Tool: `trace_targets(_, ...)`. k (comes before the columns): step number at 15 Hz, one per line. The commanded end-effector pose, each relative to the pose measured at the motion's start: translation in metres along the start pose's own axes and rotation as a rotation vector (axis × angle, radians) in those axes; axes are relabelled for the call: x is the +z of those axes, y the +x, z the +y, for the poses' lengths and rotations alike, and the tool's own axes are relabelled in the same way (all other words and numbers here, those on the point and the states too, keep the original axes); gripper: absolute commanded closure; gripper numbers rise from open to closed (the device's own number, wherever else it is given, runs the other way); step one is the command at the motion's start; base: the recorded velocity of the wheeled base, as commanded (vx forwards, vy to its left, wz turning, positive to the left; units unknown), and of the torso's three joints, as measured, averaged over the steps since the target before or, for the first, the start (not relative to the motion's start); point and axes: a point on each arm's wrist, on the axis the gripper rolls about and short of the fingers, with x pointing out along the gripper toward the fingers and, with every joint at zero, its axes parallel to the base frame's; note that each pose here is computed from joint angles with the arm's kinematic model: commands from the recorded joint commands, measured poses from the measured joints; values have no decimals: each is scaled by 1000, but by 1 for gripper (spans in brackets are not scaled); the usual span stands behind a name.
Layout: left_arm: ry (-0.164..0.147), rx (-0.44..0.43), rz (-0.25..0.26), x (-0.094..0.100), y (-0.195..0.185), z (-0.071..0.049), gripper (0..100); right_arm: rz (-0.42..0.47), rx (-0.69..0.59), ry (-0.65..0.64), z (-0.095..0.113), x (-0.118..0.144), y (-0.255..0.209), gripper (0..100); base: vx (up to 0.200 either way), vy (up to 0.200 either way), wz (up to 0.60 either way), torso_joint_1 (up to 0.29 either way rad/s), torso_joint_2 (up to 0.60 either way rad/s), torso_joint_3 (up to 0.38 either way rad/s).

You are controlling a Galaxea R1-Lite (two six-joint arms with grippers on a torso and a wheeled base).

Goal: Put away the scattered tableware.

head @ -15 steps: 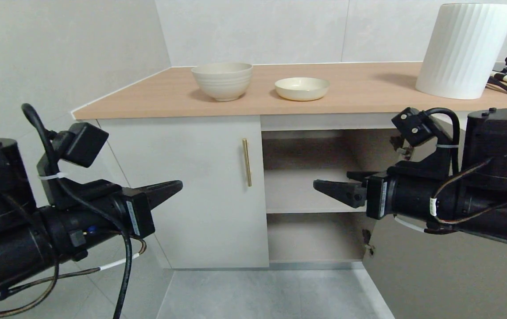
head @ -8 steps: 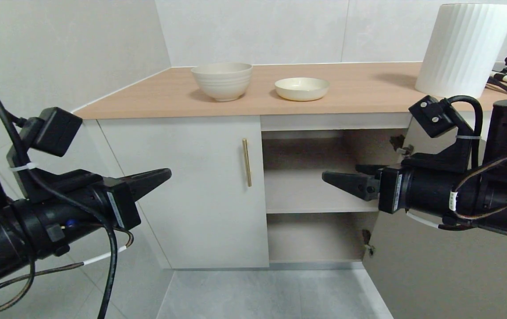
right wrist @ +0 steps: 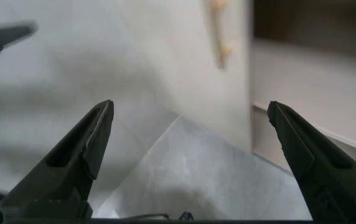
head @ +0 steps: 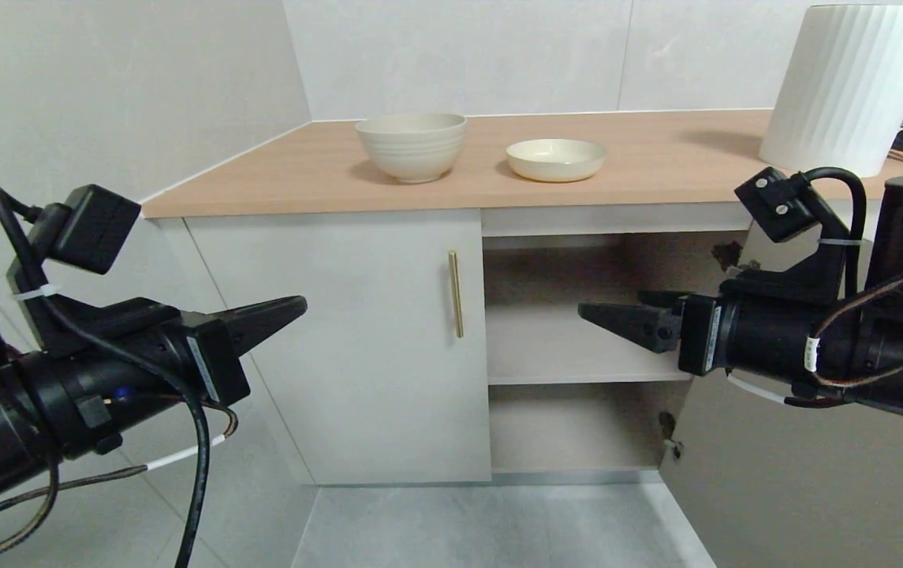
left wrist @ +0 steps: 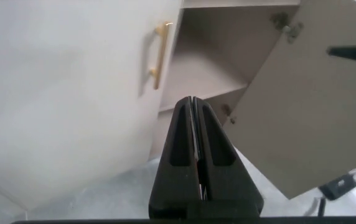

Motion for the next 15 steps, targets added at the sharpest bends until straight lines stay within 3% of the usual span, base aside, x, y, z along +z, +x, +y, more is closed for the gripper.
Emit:
trace_targets(1, 4, 1, 2, 0, 0, 0, 100, -11, 7, -3, 2, 2, -3, 0, 0, 0, 0, 0, 0, 0)
trace_targets(5, 20, 4, 3, 0, -3, -1, 100, -23, 10, -4, 3, 5, -7, 0, 0, 0, 0, 0, 0, 0)
trace_targets(7, 24, 8, 27, 2, -9, -2, 100, -32, 16, -6, 4, 7, -11, 0, 0, 0, 0, 0, 0, 0)
trace_targets(15, 28, 12, 40, 3, -9, -2, 100, -44, 26, -7, 7, 9, -20, 0, 200, 0, 0, 4, 0, 1)
